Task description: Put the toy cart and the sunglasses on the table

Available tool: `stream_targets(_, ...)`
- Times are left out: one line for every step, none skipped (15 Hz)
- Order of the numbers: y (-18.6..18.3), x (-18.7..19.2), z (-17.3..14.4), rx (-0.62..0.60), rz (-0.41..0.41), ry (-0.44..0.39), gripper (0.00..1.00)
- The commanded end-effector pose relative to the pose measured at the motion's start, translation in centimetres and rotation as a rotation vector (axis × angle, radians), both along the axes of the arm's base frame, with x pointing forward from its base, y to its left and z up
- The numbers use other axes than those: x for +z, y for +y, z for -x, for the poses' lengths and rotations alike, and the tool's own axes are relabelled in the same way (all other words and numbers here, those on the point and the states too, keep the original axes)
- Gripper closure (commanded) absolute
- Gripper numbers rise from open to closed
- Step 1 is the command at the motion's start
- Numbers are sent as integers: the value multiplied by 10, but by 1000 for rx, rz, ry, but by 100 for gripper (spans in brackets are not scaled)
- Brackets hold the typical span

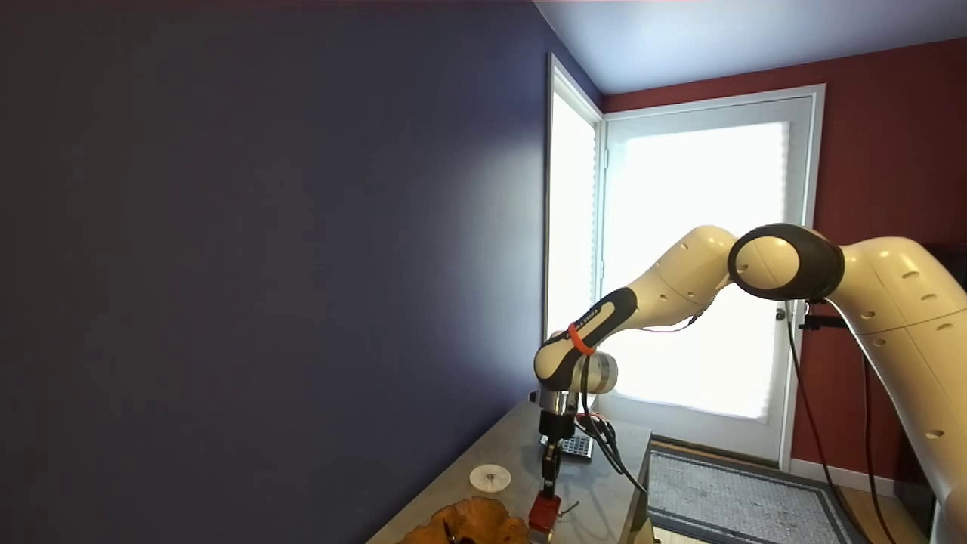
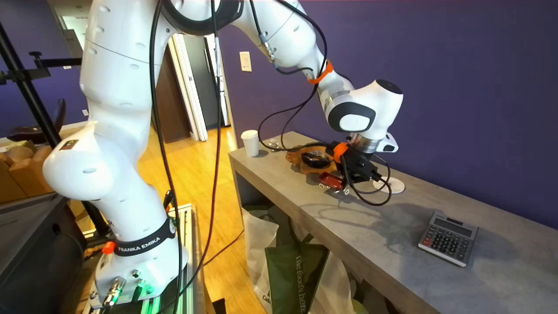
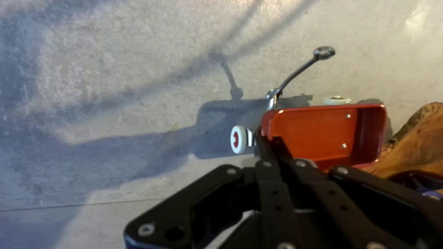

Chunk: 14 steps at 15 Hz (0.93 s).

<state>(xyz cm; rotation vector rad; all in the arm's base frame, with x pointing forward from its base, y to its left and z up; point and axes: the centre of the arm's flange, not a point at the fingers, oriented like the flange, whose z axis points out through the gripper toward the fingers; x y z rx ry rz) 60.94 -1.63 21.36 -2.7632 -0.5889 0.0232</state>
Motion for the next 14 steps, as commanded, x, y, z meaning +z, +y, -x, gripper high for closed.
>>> stream_targets(-2,-10,-13,-62,-12,-7,99)
stream_targets(-4,-11,-14,-70,-10,-8,99)
stream_targets(-6,-13,-15,-77,-2,-6,99)
stream_targets(-8,-14,-15,-81,7,-3,99)
stream_targets(-9,-14,-16,-87,11,-3,99)
stream_targets(-10,-14,-16,-92,14,-2,99)
stream_targets(-11,-14,-17,-95,19,-2,99)
stream_targets(-11,-13,-17,-98,22,-2,99)
stream_targets(-12,-12,-17,-97,26,2,98)
stream_targets(-12,-11,-17,-98,28,3,71)
stream_targets(-12,-9,-17,-94,31,1,69)
stream_targets(-12,-6,-18,-89,34,-8,64)
stream_targets(-11,0,-19,-80,32,-22,57)
stream_targets(-9,5,-19,-70,22,-36,49)
